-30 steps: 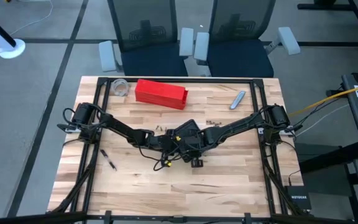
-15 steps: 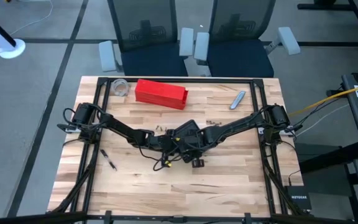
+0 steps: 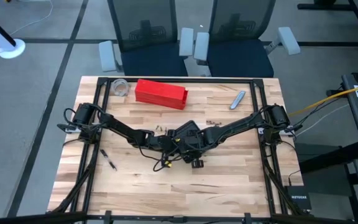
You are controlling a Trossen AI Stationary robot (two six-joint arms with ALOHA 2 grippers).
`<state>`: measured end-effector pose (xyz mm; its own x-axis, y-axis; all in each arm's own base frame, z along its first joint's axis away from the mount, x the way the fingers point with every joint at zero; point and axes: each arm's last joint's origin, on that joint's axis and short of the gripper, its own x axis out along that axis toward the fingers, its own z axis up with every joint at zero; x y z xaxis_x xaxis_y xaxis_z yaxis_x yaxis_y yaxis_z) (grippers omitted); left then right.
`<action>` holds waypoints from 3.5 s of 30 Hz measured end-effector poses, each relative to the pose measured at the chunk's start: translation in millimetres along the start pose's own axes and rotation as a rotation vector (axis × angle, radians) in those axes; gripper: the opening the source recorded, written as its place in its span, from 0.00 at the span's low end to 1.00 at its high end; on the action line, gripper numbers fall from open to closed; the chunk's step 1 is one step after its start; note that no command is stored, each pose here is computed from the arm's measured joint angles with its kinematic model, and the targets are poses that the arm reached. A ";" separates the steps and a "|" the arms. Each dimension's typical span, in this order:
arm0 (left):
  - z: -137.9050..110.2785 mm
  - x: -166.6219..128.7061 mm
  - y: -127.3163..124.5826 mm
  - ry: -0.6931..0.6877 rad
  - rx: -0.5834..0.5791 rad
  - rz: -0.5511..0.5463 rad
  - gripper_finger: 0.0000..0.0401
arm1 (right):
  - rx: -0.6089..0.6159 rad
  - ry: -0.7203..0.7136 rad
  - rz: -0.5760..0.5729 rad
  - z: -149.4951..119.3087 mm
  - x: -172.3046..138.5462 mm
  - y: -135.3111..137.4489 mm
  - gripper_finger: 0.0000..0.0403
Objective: Prefit tool cases
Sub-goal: Remove the screwdriver bit from the tool case
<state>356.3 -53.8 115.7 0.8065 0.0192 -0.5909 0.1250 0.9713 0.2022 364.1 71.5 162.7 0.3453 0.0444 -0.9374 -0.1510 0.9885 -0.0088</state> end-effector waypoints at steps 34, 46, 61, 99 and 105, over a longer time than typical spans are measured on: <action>-1.8 -0.5 -0.6 0.034 -0.002 0.033 0.00 | 0.187 -0.016 -0.002 7.7 -25.9 -26.7 0.00; 3.1 -8.3 6.3 0.042 -0.010 0.098 0.00 | 0.404 0.168 -0.183 -61.6 -47.5 -74.3 0.00; 2.4 -7.4 17.5 0.042 -0.041 0.148 0.00 | 0.597 0.118 -0.142 -102.7 -61.7 -95.2 0.29; -10.8 -6.4 -11.1 0.160 0.006 0.092 0.00 | 0.258 -0.166 0.088 -31.0 -39.0 -35.1 0.44; 3.2 -4.6 -7.6 0.016 -0.029 0.110 0.00 | 0.228 -0.168 0.111 -30.7 -39.2 -34.2 0.44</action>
<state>353.5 -62.0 119.4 0.8052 0.1294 -0.5787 0.0194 0.9696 0.2439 327.3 31.5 189.1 0.4895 0.1581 -0.8575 0.0094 0.9824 0.1865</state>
